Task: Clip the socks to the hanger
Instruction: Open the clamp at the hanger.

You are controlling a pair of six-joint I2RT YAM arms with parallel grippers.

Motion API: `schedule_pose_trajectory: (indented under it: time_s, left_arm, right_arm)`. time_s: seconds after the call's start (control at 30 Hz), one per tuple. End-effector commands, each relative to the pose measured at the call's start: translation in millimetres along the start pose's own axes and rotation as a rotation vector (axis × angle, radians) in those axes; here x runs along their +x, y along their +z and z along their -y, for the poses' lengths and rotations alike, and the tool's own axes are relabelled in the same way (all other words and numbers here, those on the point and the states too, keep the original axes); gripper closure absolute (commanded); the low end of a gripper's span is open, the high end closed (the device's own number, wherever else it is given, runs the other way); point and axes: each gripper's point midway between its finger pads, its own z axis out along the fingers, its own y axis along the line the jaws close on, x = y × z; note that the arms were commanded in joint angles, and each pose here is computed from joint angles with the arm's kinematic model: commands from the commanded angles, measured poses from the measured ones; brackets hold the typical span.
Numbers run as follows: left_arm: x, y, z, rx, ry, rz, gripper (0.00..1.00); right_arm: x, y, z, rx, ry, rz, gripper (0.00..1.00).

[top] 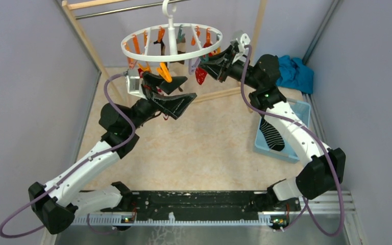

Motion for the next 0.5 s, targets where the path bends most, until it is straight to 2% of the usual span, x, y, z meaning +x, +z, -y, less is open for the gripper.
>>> schedule_pose_trajectory:
  time_s: [0.0, 0.2, 0.47]
  left_arm:
    - [19, -16, 3, 0.01, -0.012, -0.06, 0.04]
    - [59, -40, 16, 0.108, -0.027, -0.17, 0.02]
    - [63, -18, 60, 0.311, 0.173, -0.134, 0.02]
  right_arm:
    - [-29, -4, -8, -0.013, -0.049, 0.062, 1.0]
    - [-26, -2, -6, -0.014, -0.045, 0.058, 1.0]
    - [-14, 3, -5, -0.016, -0.031, 0.041, 1.0]
